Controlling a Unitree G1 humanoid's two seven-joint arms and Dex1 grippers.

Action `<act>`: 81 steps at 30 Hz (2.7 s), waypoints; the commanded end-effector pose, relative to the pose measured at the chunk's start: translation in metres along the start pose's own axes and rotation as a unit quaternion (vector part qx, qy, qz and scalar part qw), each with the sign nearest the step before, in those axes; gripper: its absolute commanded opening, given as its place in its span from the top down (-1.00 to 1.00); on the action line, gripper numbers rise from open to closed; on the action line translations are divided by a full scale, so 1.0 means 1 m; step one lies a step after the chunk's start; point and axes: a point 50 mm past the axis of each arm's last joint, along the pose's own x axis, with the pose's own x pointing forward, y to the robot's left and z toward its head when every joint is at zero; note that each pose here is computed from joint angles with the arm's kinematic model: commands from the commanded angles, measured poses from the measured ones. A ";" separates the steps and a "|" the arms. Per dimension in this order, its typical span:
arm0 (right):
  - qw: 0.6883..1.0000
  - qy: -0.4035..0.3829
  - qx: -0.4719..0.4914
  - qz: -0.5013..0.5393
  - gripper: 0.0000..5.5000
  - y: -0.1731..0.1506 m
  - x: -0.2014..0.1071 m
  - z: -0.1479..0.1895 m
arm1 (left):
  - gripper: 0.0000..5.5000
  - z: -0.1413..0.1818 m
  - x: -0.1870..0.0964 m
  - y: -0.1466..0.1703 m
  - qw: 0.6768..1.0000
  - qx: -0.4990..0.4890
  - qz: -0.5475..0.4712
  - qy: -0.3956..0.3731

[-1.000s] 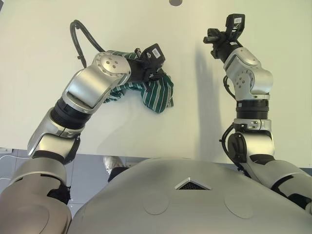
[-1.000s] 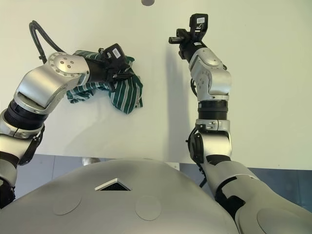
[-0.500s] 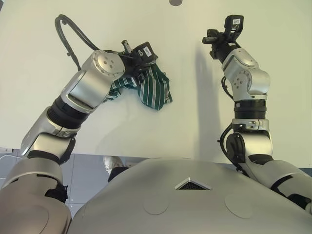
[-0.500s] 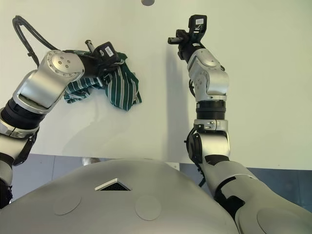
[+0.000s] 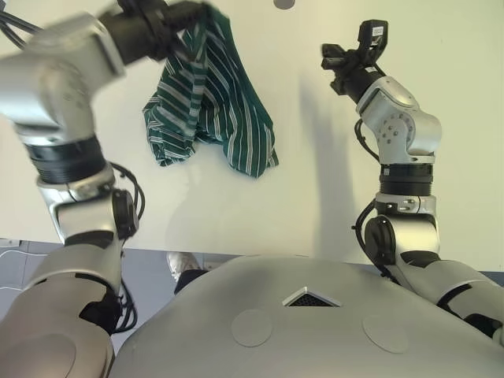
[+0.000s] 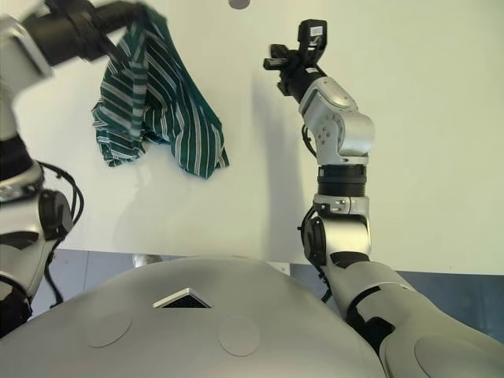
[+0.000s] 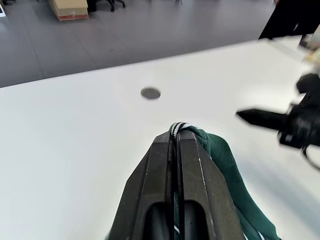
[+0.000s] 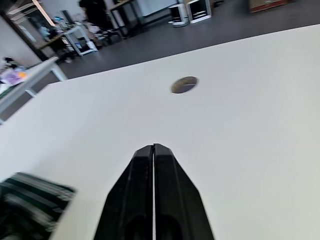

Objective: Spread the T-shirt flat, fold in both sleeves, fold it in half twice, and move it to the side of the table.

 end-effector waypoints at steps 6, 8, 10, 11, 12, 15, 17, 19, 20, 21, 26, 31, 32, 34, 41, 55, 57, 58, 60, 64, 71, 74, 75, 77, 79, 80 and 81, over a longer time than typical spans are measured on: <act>0.967 0.011 0.029 0.253 0.93 0.055 -0.040 0.007 | 0.99 0.056 -0.008 0.006 0.996 -0.048 -0.030 -0.073; 0.974 0.032 0.032 0.224 0.93 0.048 -0.032 -0.002 | 0.99 0.057 -0.009 0.005 0.996 -0.047 -0.034 -0.074; 0.979 0.049 0.036 0.193 0.93 0.038 -0.021 -0.011 | 0.99 0.057 -0.011 0.002 0.995 -0.041 -0.047 -0.075; 0.981 0.055 0.035 0.183 0.93 0.034 -0.015 -0.015 | 0.99 0.058 -0.013 -0.001 0.995 -0.037 -0.056 -0.076; 0.982 0.060 0.034 0.177 0.93 0.031 -0.009 -0.018 | 0.99 0.058 -0.015 -0.003 0.995 -0.032 -0.065 -0.075; 0.982 0.070 0.032 0.171 0.93 0.021 0.005 -0.024 | 0.99 0.058 -0.020 -0.015 0.992 -0.010 -0.106 -0.072; 0.981 0.073 0.034 0.175 0.93 0.016 0.011 -0.026 | 0.99 0.059 -0.023 -0.022 0.989 0.002 -0.125 -0.074; 0.979 0.061 0.035 0.192 0.93 0.015 0.014 -0.022 | 0.99 0.059 -0.024 -0.022 0.989 0.006 -0.131 -0.075; 0.978 0.052 0.035 0.198 0.93 0.014 0.014 -0.020 | 1.00 0.059 -0.025 -0.022 0.989 0.006 -0.131 -0.075; 0.978 0.045 0.035 0.202 0.86 0.012 0.013 -0.018 | 1.00 0.059 -0.026 -0.021 0.988 0.005 -0.132 -0.075; 0.963 0.009 0.058 0.264 0.80 0.015 -0.001 -0.011 | 1.00 0.060 -0.033 -0.020 0.985 -0.009 -0.152 -0.085; 0.965 0.017 0.049 0.256 0.73 0.013 0.004 -0.019 | 1.00 0.059 -0.036 -0.020 0.981 -0.014 -0.172 -0.086; 0.966 0.016 0.049 0.253 0.65 0.012 0.006 -0.019 | 1.00 0.058 -0.036 -0.020 0.981 -0.013 -0.173 -0.085; 0.967 0.009 0.048 0.250 0.52 0.010 0.005 -0.017 | 1.00 0.056 -0.034 -0.021 0.981 -0.013 -0.178 -0.080; 0.945 0.046 0.093 0.309 0.30 0.015 0.000 -0.023 | 1.00 0.057 -0.038 -0.019 0.979 -0.011 -0.189 -0.078; 0.956 0.043 0.096 0.272 0.46 0.006 0.010 -0.021 | 1.00 0.051 -0.046 -0.007 0.978 -0.023 -0.190 -0.084; 0.957 0.047 0.096 0.270 0.32 0.005 0.012 -0.023 | 1.00 0.051 -0.048 -0.007 0.977 -0.023 -0.195 -0.084; 0.955 0.055 0.092 0.277 0.26 0.007 0.013 -0.026 | 1.00 0.051 -0.048 -0.008 0.976 -0.021 -0.199 -0.084; 0.949 0.065 0.091 0.295 0.21 0.012 0.015 -0.028 | 1.00 0.052 -0.048 -0.011 0.975 -0.018 -0.207 -0.084; 0.942 0.073 0.095 0.312 0.21 0.018 0.023 -0.029 | 1.00 0.051 -0.051 -0.016 0.970 -0.013 -0.225 -0.085; 0.925 0.063 0.134 0.351 0.59 0.021 0.018 -0.025 | 1.00 0.050 -0.042 -0.023 0.975 -0.006 -0.209 -0.078; 0.916 0.049 0.132 0.375 0.81 0.022 0.004 -0.015 | 1.00 0.053 -0.038 -0.023 0.979 -0.006 -0.186 -0.083; 0.914 0.043 0.130 0.382 0.85 0.024 -0.001 -0.012 | 1.00 0.053 -0.037 -0.023 0.980 -0.006 -0.179 -0.085; 0.916 0.020 0.105 0.386 0.99 0.022 -0.013 0.009 | 1.00 0.056 -0.037 -0.019 0.984 -0.005 -0.155 -0.092; 0.923 -0.012 0.070 0.377 0.99 0.019 -0.020 0.041 | 1.00 0.060 -0.039 -0.014 0.986 -0.003 -0.130 -0.104; 0.931 -0.036 0.044 0.360 0.99 0.016 -0.020 0.063 | 1.00 0.063 -0.038 -0.010 0.987 -0.001 -0.115 -0.109; 0.937 -0.061 0.018 0.342 0.99 0.015 -0.018 0.086 | 1.00 0.068 -0.033 -0.007 0.988 0.010 -0.102 -0.111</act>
